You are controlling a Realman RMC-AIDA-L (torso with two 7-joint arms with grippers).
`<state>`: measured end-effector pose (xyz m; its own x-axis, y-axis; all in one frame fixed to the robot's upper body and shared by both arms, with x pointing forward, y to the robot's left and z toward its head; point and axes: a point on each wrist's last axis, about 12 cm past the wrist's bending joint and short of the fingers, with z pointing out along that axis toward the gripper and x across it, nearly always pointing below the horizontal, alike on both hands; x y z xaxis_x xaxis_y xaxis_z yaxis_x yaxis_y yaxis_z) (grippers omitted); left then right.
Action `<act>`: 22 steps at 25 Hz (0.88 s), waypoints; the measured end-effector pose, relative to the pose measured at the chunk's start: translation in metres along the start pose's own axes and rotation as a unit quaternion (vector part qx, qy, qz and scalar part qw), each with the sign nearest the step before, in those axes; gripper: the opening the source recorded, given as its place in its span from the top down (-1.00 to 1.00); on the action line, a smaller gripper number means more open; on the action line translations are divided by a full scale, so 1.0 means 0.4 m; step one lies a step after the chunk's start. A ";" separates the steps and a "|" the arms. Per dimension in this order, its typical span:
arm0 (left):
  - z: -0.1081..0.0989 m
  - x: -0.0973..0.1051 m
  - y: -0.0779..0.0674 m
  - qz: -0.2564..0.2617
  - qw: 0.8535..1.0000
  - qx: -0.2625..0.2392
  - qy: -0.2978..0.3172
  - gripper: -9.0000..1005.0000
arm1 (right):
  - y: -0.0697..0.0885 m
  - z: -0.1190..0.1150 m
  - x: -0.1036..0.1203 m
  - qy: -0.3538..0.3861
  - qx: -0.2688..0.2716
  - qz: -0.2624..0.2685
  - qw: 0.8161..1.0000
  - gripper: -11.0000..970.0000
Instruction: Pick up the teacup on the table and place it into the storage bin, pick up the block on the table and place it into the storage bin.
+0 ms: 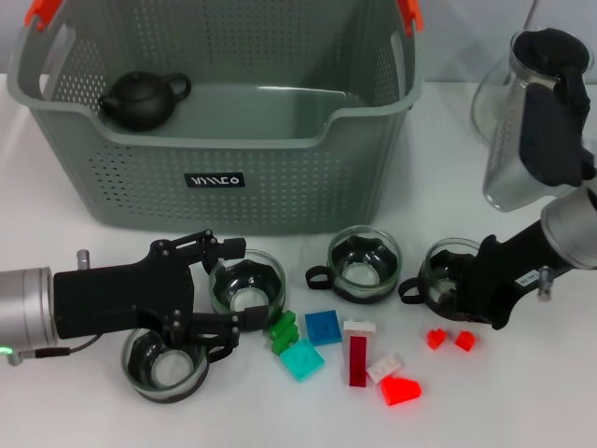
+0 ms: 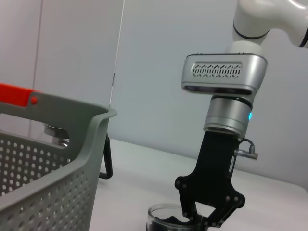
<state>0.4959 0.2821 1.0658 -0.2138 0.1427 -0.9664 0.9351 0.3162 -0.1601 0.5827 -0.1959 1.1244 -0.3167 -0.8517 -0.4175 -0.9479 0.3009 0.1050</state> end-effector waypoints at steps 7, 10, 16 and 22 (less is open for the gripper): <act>0.000 0.000 0.000 0.000 1.000 0.000 0.000 -0.86 | 0.006 -0.024 0.015 -0.009 -0.003 0.006 1.000 0.85; 0.000 -0.001 -0.001 0.001 1.000 0.002 -0.001 -0.86 | 0.010 -0.036 0.022 -0.014 -0.008 0.011 1.000 0.85; -0.001 -0.001 -0.002 0.000 1.000 0.002 -0.002 -0.86 | 0.046 -0.121 0.006 -0.066 -0.051 0.005 0.996 0.85; 0.001 -0.003 -0.001 0.001 1.000 0.004 -0.003 -0.86 | 0.109 -0.267 -0.098 -0.196 -0.105 -0.041 0.974 0.85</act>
<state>0.4958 0.2815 1.0670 -0.2100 0.1372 -0.9680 0.9377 0.3086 -0.1597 0.5497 -0.1953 1.2418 -0.2410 -0.6275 -0.7404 -0.9688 0.1103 0.2219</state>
